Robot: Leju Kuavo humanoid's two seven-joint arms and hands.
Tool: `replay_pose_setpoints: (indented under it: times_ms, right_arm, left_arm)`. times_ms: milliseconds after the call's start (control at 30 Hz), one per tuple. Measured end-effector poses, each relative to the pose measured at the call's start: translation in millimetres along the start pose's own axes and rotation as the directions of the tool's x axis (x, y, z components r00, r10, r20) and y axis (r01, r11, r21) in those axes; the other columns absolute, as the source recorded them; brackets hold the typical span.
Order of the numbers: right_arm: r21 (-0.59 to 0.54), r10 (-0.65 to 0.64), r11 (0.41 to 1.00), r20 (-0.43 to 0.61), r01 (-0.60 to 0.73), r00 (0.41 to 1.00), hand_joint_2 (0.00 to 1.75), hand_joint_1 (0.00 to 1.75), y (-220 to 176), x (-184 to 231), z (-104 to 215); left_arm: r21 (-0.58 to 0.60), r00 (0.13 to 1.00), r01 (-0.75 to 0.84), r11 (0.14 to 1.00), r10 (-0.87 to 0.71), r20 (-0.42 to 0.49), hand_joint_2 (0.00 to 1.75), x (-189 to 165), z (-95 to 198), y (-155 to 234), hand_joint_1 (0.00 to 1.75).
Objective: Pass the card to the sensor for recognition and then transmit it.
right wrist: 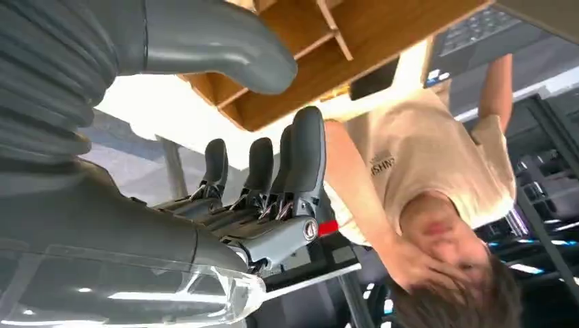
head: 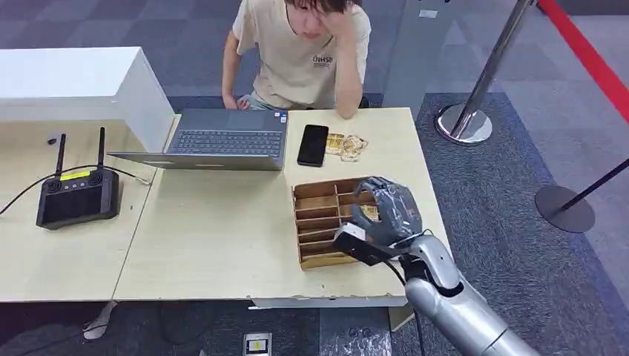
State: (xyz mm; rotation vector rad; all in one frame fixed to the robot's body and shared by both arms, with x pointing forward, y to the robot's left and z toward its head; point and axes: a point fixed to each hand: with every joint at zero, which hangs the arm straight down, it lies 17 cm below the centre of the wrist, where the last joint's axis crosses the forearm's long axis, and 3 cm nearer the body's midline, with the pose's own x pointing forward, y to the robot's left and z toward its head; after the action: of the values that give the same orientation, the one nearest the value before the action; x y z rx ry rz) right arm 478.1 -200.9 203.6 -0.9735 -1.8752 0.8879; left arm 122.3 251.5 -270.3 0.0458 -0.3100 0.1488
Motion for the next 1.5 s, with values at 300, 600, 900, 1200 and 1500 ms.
replay_pose_setpoints:
  times_ms: [300, 600, 900, 1200, 1500]
  right_arm:
    - [0.022, 0.02, 1.0, -0.021, -0.02, 1.0, 1.75, 1.24, 12, -11, 9]
    - [0.041, 0.036, 0.999, -0.034, -0.035, 0.999, 1.75, 1.2, 19, -18, 13]
    - [0.059, 0.049, 0.997, -0.048, -0.046, 0.998, 1.75, 0.91, 25, -26, 16]
    - [0.069, 0.054, 0.996, -0.057, -0.05, 0.997, 1.75, 0.94, 29, -30, 18]
    - [0.07, 0.049, 0.997, -0.057, -0.045, 0.997, 1.75, 0.94, 30, -30, 18]
  left_arm:
    - [-0.002, 1.0, -0.002, 1.0, 0.002, -0.001, 1.75, 0, 0, 0, 0.0]
    - [-0.002, 1.0, -0.003, 1.0, 0.003, 0.0, 1.75, 0, 0, 0, 0.0]
    - [-0.002, 1.0, -0.002, 1.0, 0.002, 0.0, 1.75, 0, 0, 0, 0.0]
    - [-0.001, 1.0, -0.002, 1.0, 0.002, 0.0, 1.75, 0, 0, 0, 0.0]
    - [-0.001, 1.0, -0.001, 1.0, 0.001, 0.0, 1.75, 0, 0, 0, 0.0]
